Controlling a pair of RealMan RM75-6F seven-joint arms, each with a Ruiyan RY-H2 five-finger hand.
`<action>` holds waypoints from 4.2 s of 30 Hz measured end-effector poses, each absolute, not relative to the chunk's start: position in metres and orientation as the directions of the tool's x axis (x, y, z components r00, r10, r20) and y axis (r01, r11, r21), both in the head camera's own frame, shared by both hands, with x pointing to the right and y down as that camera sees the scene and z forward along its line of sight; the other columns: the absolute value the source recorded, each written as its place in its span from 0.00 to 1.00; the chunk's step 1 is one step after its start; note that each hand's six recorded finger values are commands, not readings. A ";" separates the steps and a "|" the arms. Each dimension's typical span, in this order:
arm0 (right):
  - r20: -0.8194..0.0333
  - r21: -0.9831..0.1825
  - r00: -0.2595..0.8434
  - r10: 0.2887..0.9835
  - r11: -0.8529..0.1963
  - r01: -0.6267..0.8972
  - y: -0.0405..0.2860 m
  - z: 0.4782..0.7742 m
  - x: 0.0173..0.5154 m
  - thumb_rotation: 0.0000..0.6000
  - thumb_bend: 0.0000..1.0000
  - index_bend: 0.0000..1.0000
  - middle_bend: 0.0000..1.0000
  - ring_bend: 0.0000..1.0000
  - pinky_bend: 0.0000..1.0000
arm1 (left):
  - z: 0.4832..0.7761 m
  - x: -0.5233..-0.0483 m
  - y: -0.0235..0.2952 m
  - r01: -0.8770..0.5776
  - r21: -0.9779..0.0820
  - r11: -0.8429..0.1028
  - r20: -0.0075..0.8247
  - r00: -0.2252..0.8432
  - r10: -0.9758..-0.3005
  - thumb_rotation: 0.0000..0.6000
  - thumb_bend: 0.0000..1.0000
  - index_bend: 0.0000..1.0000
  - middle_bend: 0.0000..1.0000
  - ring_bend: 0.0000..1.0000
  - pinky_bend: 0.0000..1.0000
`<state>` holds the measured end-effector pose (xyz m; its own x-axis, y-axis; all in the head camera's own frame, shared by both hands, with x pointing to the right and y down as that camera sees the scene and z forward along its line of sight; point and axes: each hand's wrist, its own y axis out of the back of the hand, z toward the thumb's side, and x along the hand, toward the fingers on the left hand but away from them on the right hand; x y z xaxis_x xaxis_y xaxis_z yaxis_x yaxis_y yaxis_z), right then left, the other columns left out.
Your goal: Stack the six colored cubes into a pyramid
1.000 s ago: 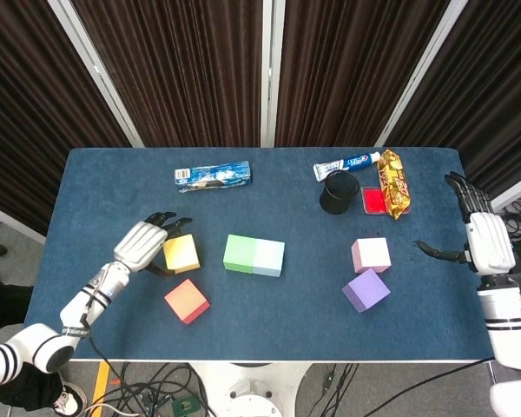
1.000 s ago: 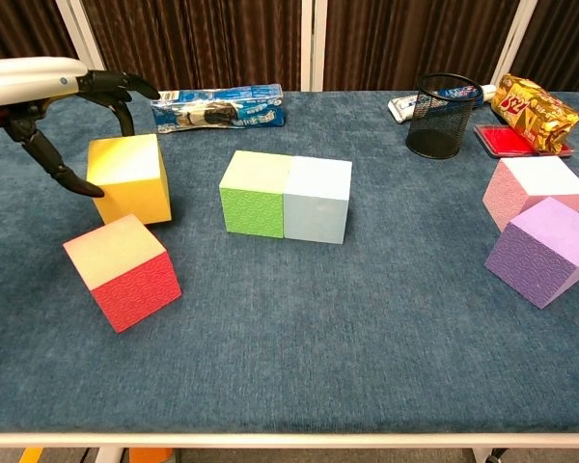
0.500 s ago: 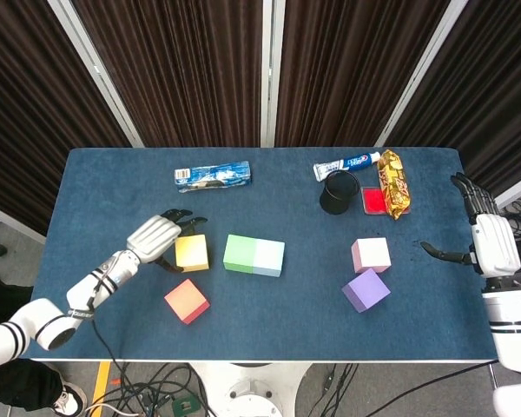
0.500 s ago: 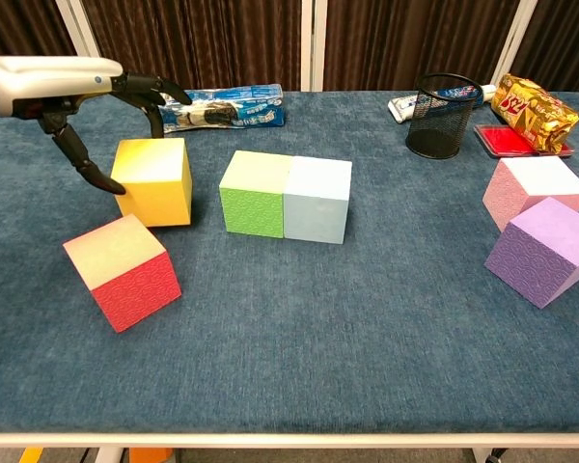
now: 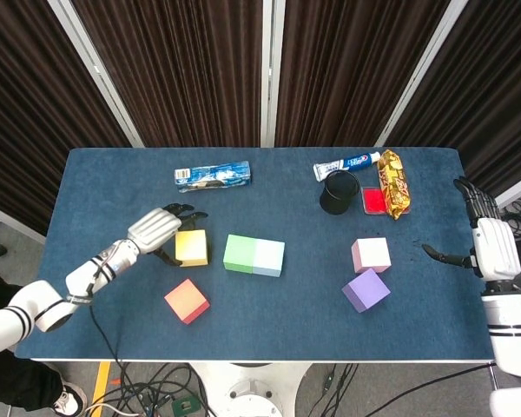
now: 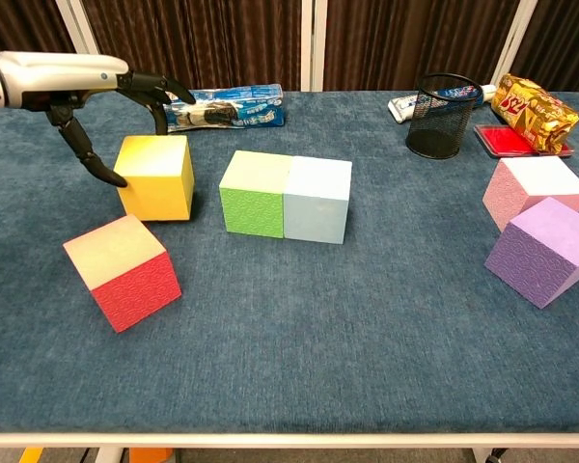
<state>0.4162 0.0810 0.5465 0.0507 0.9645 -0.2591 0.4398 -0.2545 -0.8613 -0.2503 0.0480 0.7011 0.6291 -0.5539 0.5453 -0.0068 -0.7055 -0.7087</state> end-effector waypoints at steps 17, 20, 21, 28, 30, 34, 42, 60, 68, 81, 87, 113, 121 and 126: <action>-0.270 -0.864 0.054 0.961 -0.267 0.427 0.081 0.554 0.415 1.00 0.02 0.00 0.01 0.00 0.00 | 0.702 -0.263 0.053 -0.161 -0.650 -0.743 0.546 0.581 -0.604 1.00 0.00 0.10 0.19 0.03 0.14; -0.280 -0.860 0.052 0.959 -0.275 0.431 0.080 0.559 0.416 1.00 0.02 0.00 0.01 0.00 0.00 | 0.706 -0.262 0.056 -0.194 -0.652 -0.733 0.538 0.562 -0.628 1.00 0.00 0.10 0.20 0.03 0.12; -0.282 -0.859 0.051 0.958 -0.276 0.432 0.080 0.560 0.417 1.00 0.02 0.00 0.01 0.00 0.00 | 0.707 -0.262 0.057 -0.207 -0.651 -0.731 0.537 0.555 -0.635 1.00 0.00 0.10 0.20 0.03 0.11; -0.290 -0.855 0.053 0.956 -0.283 0.434 0.076 0.567 0.420 1.00 0.02 0.00 0.01 0.00 0.00 | 0.715 -0.258 0.065 -0.271 -0.644 -0.715 0.537 0.505 -0.675 1.00 0.00 0.10 0.20 0.03 0.10; -0.293 -0.856 0.053 0.955 -0.287 0.429 0.076 0.568 0.420 1.00 0.02 0.00 0.01 0.00 0.00 | 0.716 -0.257 0.065 -0.271 -0.643 -0.717 0.542 0.500 -0.675 1.00 0.00 0.10 0.21 0.03 0.10; -0.295 -0.855 0.049 0.954 -0.287 0.433 0.075 0.569 0.422 1.00 0.02 0.00 0.01 0.00 0.00 | 0.720 -0.254 0.067 -0.281 -0.627 -0.726 0.557 0.490 -0.671 1.00 0.00 0.10 0.24 0.03 0.10; -0.303 -0.853 0.039 0.952 -0.289 0.434 0.073 0.573 0.427 1.00 0.02 0.00 0.01 0.00 0.00 | 0.730 -0.252 0.066 -0.295 -0.624 -0.723 0.564 0.471 -0.679 1.00 0.09 0.11 0.33 0.03 0.11; -0.306 -0.850 0.030 0.951 -0.288 0.441 0.072 0.573 0.432 1.00 0.02 0.00 0.01 0.00 0.00 | 0.720 -0.236 0.067 -0.329 -0.641 -0.694 0.494 0.514 -0.701 1.00 0.17 0.14 0.47 0.08 0.11; -0.307 -0.851 0.021 0.952 -0.284 0.441 0.074 0.570 0.436 1.00 0.02 0.00 0.01 0.00 0.00 | 0.727 -0.229 0.067 -0.345 -0.619 -0.706 0.491 0.531 -0.690 1.00 0.17 0.16 0.48 0.09 0.11; -0.319 -0.849 0.011 0.948 -0.291 0.441 0.075 0.574 0.442 1.00 0.02 0.00 0.01 0.00 0.00 | 0.734 -0.218 0.069 -0.294 -0.647 -0.703 0.472 0.570 -0.673 1.00 0.17 0.16 0.49 0.09 0.11; -0.320 -0.852 0.007 0.948 -0.290 0.436 0.075 0.575 0.443 1.00 0.02 0.00 0.01 0.00 0.00 | 0.737 -0.216 0.069 -0.282 -0.653 -0.703 0.470 0.576 -0.669 1.00 0.17 0.16 0.49 0.09 0.11; -0.335 -0.849 0.001 0.942 -0.302 0.434 0.078 0.579 0.448 1.00 0.02 0.00 0.01 0.00 0.00 | 0.742 -0.216 0.071 -0.284 -0.610 -0.740 0.494 0.593 -0.636 1.00 0.12 0.12 0.19 0.06 0.11; -0.331 -0.855 0.005 0.943 -0.303 0.422 0.076 0.575 0.450 1.00 0.02 0.00 0.01 0.00 0.00 | 0.733 -0.225 0.067 -0.292 -0.620 -0.728 0.485 0.587 -0.649 1.00 0.11 0.12 0.17 0.04 0.10; -0.324 -0.868 0.024 0.946 -0.307 0.391 0.070 0.567 0.449 1.00 0.02 0.00 0.01 0.00 0.00 | 0.713 -0.254 0.061 -0.290 -0.658 -0.695 0.483 0.546 -0.684 1.00 0.11 0.12 0.17 0.04 0.11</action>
